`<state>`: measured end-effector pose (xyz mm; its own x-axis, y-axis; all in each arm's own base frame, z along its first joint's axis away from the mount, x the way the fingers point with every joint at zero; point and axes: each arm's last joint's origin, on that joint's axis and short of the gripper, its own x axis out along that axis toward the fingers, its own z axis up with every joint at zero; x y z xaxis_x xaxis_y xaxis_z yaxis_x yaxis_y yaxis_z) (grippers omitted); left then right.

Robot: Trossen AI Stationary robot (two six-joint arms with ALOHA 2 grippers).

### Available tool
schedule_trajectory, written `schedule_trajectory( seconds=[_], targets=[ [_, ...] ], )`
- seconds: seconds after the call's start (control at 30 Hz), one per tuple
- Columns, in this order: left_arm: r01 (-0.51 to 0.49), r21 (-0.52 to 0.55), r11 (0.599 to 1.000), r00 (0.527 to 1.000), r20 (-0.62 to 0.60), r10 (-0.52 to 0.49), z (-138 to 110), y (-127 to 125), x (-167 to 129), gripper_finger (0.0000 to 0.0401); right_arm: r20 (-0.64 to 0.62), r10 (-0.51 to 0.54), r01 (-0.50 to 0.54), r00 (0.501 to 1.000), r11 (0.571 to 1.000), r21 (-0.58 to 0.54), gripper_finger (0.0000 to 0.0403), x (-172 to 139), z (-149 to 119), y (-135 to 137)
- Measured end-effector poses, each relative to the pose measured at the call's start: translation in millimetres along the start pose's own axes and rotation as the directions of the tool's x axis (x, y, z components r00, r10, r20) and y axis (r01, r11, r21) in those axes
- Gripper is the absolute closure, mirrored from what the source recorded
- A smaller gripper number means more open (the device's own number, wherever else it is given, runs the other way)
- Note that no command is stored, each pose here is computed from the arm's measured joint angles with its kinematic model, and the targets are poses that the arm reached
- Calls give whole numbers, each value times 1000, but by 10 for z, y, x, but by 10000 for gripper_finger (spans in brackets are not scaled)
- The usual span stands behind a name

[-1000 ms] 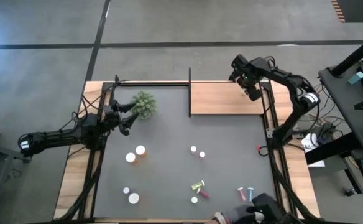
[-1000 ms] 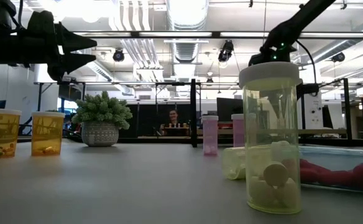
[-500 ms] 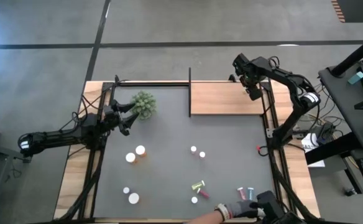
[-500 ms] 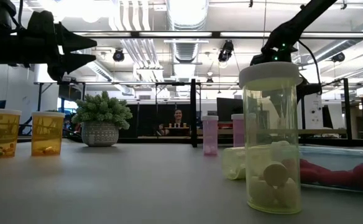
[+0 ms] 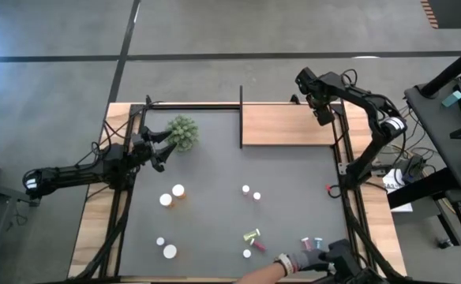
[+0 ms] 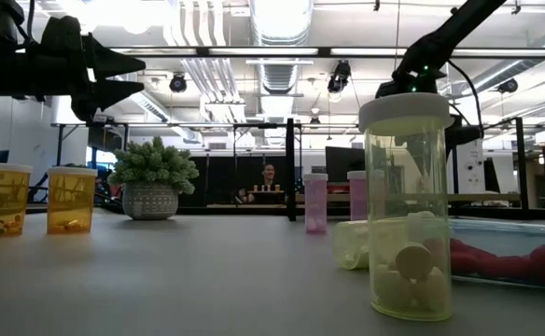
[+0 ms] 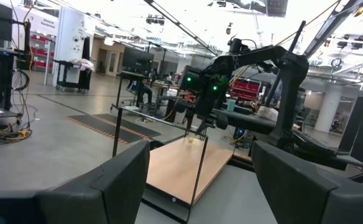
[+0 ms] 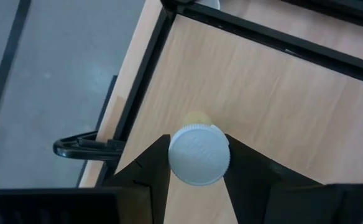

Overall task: Pick and place medicine bottles onto shelf by color
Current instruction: Put the top right yellow pill bottle on the shelf

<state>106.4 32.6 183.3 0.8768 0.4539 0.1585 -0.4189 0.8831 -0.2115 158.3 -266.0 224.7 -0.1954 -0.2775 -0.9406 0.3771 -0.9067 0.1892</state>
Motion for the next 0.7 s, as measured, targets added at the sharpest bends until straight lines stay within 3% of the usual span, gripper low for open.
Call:
schedule_trajectory(
  seconds=[0.7],
  targets=[
    [0,0,1000,1000,0,0,0,0,0,134,6,-41,41,999,999,-8,259,201,-28,62]
  ],
)
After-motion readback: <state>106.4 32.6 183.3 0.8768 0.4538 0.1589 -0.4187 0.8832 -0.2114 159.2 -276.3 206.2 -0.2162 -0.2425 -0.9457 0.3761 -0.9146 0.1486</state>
